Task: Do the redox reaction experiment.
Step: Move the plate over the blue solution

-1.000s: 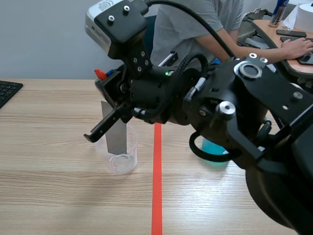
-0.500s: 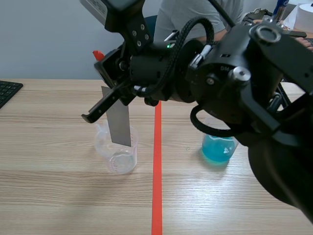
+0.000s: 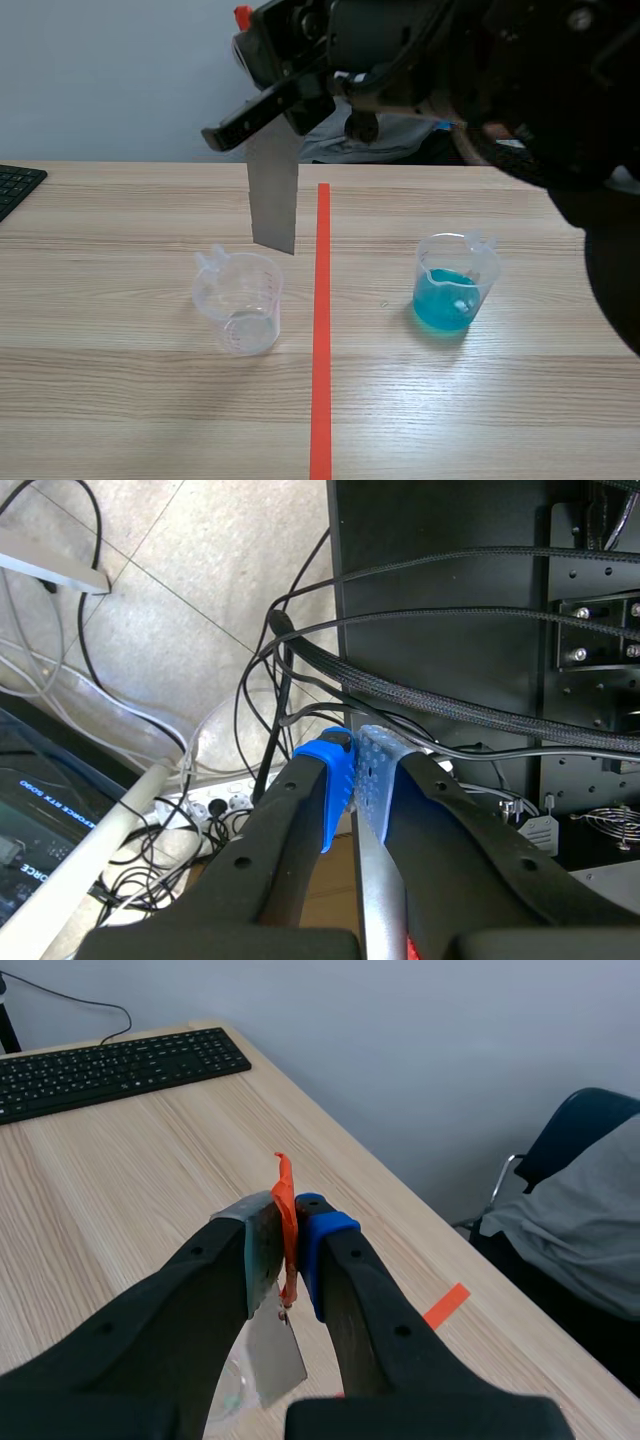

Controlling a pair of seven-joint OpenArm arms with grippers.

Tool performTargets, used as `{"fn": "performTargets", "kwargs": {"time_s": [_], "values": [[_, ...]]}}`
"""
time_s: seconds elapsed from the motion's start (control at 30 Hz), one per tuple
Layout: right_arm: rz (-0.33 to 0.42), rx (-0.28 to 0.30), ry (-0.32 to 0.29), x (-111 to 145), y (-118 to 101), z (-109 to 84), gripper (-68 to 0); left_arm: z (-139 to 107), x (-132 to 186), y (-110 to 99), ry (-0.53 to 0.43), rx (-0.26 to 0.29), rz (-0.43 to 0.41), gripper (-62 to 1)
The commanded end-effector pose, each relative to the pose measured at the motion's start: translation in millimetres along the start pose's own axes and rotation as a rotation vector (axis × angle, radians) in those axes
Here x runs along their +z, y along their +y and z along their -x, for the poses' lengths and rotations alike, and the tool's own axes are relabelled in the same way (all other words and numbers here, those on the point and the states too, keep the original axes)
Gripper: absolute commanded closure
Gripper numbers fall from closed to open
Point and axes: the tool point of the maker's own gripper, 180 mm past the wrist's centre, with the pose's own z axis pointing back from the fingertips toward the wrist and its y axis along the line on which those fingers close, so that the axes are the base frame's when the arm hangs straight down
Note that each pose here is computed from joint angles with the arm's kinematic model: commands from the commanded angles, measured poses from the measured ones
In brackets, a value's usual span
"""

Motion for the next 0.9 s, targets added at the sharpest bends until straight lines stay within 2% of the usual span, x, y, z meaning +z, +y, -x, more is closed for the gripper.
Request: {"fn": "performTargets", "kwargs": {"time_s": [0.0,0.57,0.87], "values": [[0.016,0.029,-0.04,6.7,-10.2,-14.3,-1.5,-0.9,2.8,0.5,-0.008,0.004,-0.001,-4.2],[0.143,0.136,0.016,65.7,-90.3,-3.0,-1.5,-1.1,2.8,0.6,-0.009,0.004,-0.001,-4.2],[0.154,0.14,0.049,97.6,-109.9,7.9,-1.5,-1.2,2.8,0.6,-0.009,0.005,-0.001,-4.2]]}}
